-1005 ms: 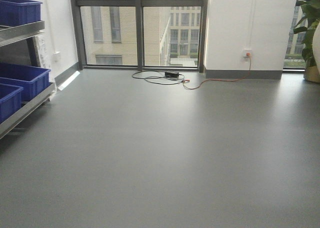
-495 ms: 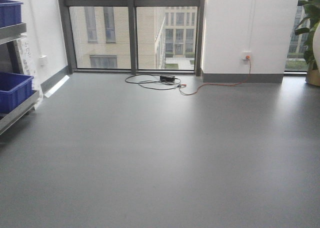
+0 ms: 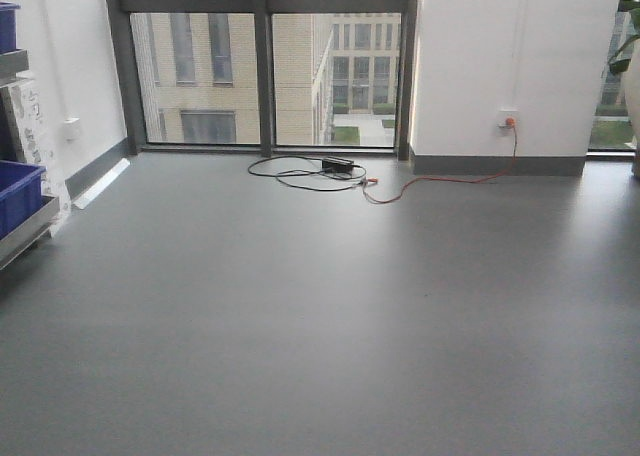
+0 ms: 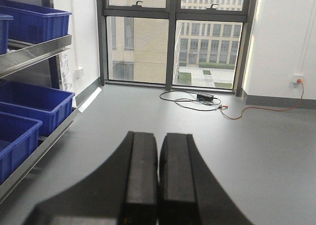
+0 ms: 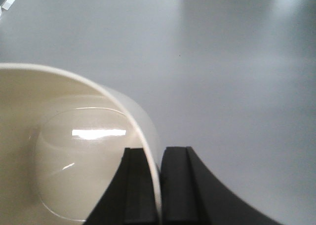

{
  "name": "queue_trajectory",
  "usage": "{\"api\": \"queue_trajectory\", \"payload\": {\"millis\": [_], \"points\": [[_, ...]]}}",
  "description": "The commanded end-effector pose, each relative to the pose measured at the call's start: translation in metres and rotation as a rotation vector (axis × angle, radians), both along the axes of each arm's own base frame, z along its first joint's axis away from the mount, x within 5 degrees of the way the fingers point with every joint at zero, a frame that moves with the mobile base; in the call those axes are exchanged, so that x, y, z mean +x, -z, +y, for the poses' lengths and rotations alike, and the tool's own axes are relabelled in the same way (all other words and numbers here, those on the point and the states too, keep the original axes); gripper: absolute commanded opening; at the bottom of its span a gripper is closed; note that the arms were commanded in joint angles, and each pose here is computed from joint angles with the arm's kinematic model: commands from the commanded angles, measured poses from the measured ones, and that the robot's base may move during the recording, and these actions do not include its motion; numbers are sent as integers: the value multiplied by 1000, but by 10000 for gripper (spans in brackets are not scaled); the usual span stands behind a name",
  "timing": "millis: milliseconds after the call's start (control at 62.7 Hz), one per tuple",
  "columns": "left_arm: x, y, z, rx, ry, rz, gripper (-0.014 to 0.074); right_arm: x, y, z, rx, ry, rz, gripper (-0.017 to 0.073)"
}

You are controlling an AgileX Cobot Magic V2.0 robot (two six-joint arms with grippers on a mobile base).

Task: Move white bin to right shelf second layer
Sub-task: 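Drive toward the windows while the right gripper holds the bin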

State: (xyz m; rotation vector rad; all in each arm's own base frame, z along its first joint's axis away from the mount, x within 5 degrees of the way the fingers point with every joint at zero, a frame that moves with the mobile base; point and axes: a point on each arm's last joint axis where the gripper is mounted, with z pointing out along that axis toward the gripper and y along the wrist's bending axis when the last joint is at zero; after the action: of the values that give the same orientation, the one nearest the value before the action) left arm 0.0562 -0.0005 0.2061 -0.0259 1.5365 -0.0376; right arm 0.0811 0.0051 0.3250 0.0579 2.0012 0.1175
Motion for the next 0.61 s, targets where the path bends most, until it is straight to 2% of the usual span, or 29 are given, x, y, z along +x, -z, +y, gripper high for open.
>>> {"api": "queue_trajectory", "payload": {"millis": [0,590], "points": [[-1,1,1,-11,-7,-70,85,2,-16,0,11,3,-116,49],[-1,1,1,-11,-7,-70,85,2,-16,0,12,3,-116,49]]}}
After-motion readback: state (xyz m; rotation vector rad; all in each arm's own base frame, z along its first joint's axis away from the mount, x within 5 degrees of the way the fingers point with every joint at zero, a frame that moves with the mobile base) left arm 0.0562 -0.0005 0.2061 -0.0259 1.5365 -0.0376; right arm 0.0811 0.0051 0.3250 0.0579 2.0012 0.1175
